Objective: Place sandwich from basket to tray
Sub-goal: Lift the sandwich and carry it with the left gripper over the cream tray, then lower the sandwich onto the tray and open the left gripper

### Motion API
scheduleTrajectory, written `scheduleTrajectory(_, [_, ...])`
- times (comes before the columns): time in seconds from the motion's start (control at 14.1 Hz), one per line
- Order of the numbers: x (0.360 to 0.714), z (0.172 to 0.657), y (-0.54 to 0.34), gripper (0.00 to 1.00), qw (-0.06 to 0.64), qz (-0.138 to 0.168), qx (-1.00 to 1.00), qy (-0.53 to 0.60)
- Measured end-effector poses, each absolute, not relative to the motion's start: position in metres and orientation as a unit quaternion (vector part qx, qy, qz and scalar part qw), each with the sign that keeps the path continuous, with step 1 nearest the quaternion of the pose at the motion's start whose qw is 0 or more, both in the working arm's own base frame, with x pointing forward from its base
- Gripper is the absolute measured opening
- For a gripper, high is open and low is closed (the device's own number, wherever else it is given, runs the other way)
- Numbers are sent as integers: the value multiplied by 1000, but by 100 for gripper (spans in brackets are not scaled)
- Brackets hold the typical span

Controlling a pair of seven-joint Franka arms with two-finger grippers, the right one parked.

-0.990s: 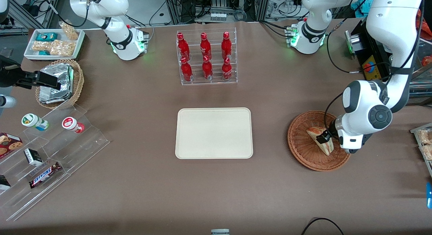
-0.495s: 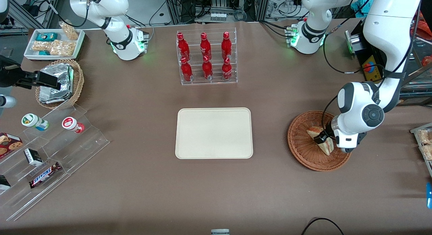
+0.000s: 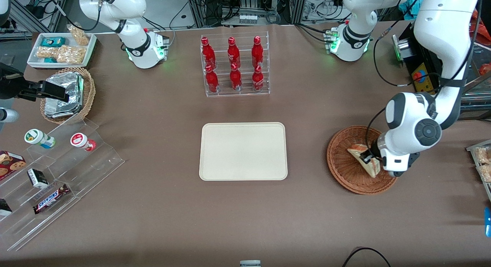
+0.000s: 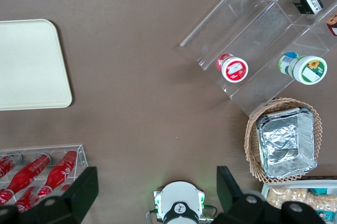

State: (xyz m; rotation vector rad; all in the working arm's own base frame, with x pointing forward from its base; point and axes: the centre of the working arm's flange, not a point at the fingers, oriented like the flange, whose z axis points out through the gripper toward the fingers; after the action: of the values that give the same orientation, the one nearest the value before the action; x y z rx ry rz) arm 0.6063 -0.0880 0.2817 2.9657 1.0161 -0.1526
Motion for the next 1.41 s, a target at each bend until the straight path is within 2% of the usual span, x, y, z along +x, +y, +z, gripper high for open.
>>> scheduleTrajectory(0.28, [591, 305, -220, 16, 13, -28, 971, 235])
scheduleTrajectory(0.71, [528, 272, -417, 16, 24, -42, 990, 131])
scheduleTrajectory(1.06, [507, 246, -493, 16, 38, -48, 993, 96])
scheduleTrajectory(1.41, [496, 232, -522, 16, 43, -52, 995, 80])
